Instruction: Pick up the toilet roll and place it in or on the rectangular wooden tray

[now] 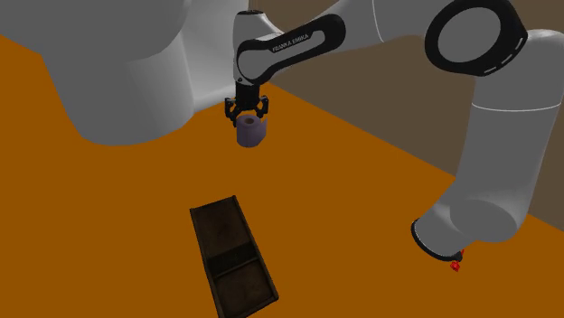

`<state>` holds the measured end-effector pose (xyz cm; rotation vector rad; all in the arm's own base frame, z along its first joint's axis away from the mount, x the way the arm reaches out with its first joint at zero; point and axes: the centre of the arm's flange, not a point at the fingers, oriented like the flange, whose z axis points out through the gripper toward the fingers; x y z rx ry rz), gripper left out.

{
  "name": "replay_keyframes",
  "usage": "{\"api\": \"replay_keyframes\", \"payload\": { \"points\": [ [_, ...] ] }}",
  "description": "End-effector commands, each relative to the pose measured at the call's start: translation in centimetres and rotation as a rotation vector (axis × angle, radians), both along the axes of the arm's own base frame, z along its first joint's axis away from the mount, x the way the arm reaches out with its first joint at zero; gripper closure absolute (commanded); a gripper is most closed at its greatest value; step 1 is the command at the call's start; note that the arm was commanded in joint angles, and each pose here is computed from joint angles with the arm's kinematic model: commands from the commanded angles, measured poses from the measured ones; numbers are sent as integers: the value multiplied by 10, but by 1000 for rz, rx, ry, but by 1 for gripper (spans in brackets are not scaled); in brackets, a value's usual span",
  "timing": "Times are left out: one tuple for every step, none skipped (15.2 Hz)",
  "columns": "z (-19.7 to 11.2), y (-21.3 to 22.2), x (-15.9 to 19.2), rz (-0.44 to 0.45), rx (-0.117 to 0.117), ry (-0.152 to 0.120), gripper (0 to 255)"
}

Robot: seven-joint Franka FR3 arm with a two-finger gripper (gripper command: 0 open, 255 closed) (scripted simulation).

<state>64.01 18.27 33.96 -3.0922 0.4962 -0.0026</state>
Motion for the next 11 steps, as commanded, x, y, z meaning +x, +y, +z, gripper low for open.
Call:
{"api": "replay_keyframes", "payload": {
  "points": [
    [5,0,0,0,0,0,255],
    [11,0,0,0,0,0,255],
    [16,0,0,0,0,0,255],
    [21,0,0,0,0,0,255],
    [26,0,0,0,0,0,255],
    [32,0,0,0,0,0,255],
    [37,0,0,0,0,0,255],
    [42,0,0,0,0,0,255],
    [47,0,0,0,0,0,255],
    [53,0,0,0,0,0,255],
    [58,0,0,0,0,0,255]
  ]
}}
